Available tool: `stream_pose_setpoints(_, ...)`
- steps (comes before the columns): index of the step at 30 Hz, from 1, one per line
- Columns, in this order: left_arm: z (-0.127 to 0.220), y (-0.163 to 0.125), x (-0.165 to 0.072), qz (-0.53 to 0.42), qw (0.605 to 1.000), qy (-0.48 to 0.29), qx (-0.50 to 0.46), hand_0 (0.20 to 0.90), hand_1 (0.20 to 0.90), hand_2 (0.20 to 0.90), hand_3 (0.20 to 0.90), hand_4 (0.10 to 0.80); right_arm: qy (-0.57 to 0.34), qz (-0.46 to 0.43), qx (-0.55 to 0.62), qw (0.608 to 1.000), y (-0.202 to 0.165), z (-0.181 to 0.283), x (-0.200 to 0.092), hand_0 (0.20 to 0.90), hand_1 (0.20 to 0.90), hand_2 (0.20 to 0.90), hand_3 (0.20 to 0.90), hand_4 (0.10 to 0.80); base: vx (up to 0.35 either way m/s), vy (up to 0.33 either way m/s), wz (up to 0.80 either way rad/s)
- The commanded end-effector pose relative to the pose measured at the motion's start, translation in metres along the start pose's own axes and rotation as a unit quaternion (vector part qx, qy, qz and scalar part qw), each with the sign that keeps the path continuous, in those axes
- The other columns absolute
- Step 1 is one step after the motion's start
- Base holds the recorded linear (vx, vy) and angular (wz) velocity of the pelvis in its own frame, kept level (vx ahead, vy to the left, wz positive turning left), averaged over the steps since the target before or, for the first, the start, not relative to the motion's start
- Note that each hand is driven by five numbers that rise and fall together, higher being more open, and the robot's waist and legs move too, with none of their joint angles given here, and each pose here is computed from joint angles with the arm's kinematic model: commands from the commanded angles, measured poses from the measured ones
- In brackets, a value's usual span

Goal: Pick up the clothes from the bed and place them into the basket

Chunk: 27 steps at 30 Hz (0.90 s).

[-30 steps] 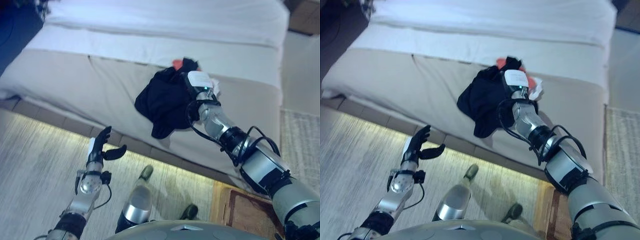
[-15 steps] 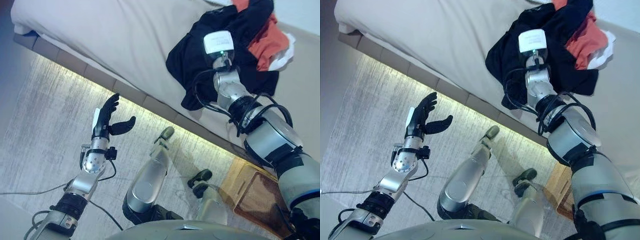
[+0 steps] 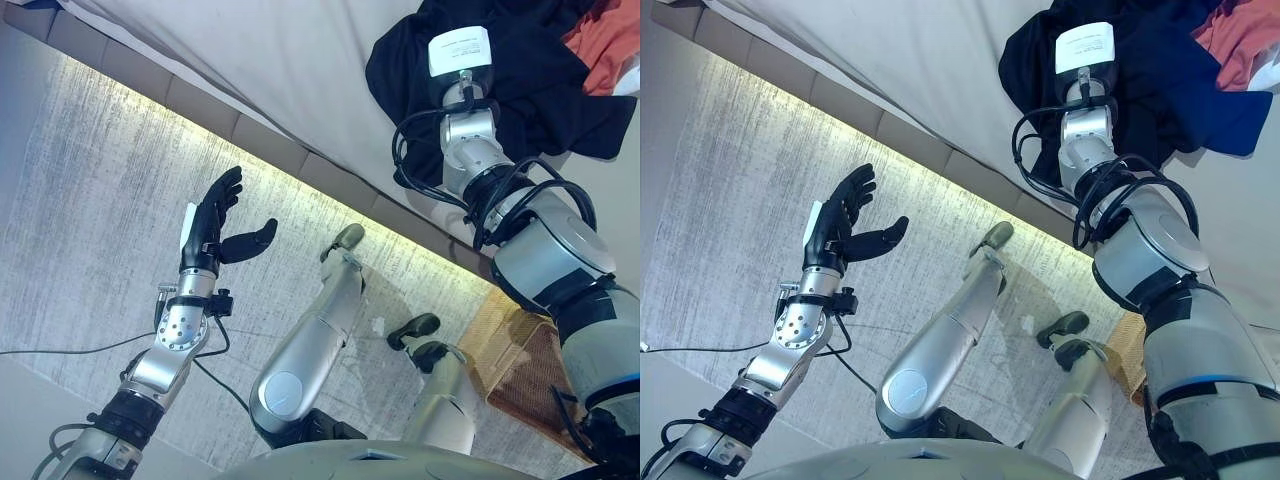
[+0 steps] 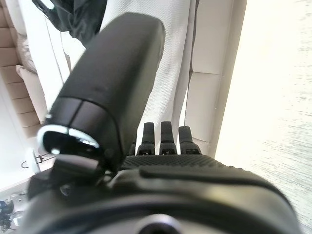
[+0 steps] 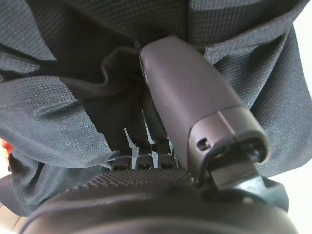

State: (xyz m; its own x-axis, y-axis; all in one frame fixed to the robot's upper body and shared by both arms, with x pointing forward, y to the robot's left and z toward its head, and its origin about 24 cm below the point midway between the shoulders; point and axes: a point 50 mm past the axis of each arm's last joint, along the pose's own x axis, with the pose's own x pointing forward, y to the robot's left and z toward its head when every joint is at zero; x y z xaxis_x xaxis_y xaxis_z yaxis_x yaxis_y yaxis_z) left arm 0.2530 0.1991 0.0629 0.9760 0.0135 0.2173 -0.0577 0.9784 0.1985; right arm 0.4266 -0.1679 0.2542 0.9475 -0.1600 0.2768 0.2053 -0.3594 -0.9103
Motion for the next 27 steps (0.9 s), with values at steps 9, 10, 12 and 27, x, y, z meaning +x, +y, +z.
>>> stream_pose_setpoints(9, 0.032, 0.009, 0.007, 0.029, 0.994, -0.101, -0.040, 0.900, 0.900, 0.900, 0.900, 0.800, 0.058, -0.041, -0.021, 0.997, -0.052, -0.026, 0.011, 0.300, 0.300, 0.300, 0.200, 0.100, -0.025, -0.024, -0.04)
stream_pose_setpoints(10, 0.032, 0.009, 0.006, 0.029, 0.994, -0.101, -0.040, 0.900, 0.900, 0.900, 0.900, 0.800, 0.061, -0.043, -0.022, 0.997, -0.054, -0.027, 0.012, 0.300, 0.300, 0.300, 0.200, 0.100, -0.029, -0.029, -0.05)
stream_pose_setpoints(12, 0.032, 0.010, 0.006, 0.028, 0.994, -0.101, -0.040, 0.900, 0.900, 0.900, 0.900, 0.800, 0.067, -0.049, -0.019, 0.996, -0.056, -0.031, 0.012, 0.300, 0.300, 0.300, 0.200, 0.100, -0.031, -0.032, -0.02)
stream_pose_setpoints(27, 0.035, 0.015, 0.024, 0.035, 0.994, -0.099, -0.005, 0.900, 0.900, 0.900, 0.900, 0.800, 0.054, -0.209, 0.114, 0.970, -0.073, -0.037, 0.007, 0.300, 0.300, 0.300, 0.200, 0.100, -0.006, -0.062, -0.07)
